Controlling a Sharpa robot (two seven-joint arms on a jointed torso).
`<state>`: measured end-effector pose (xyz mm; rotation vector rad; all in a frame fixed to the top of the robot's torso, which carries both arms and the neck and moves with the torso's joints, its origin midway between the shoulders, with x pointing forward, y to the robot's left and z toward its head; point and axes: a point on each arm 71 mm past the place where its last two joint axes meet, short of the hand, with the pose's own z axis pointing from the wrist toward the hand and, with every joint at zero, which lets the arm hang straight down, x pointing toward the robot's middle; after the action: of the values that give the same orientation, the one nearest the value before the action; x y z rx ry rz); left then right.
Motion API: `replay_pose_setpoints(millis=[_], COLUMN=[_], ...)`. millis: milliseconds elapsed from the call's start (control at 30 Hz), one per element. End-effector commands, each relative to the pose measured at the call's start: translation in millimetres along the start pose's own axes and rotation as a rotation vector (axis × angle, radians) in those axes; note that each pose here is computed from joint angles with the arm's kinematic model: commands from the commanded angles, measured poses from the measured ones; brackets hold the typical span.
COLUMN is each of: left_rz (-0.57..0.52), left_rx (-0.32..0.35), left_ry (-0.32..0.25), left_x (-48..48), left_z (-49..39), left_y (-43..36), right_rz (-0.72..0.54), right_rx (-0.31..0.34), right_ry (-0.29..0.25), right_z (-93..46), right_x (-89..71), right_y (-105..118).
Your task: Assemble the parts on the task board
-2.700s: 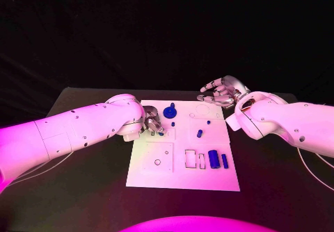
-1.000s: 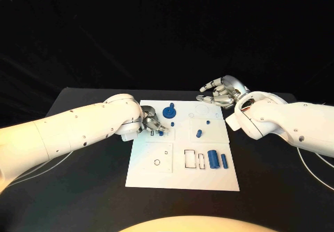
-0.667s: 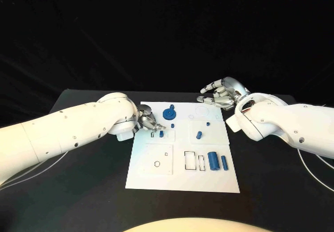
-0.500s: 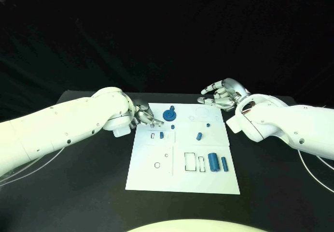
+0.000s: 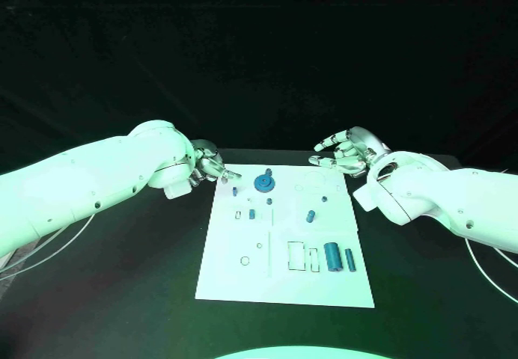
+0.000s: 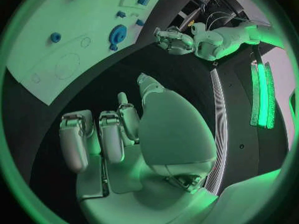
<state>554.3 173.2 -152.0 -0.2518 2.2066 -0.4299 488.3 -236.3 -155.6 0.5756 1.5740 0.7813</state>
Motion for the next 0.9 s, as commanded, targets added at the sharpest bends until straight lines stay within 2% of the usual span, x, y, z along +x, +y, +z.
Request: replay_pose_setpoints(millis=[33, 500, 900], left_rz=[0.032, 0.041, 0.019], left_rx=[-0.009, -0.059, -0.063], left_ry=[0.004, 0.021, 0.06], left_x=[-2.5, 6.1, 13.6], left_z=[5.6, 29.1, 37.4], left_y=[-0.4, 3.1, 2.4], right_rz=[-0.009, -0.009, -0.007], right_rx=[-0.017, -0.021, -0.032], right_ry=[0.008, 0.008, 0.006], right_z=[0.0, 0.5, 1.1], right_x=[1.0, 1.7, 3.2], right_y=[1, 2, 4])
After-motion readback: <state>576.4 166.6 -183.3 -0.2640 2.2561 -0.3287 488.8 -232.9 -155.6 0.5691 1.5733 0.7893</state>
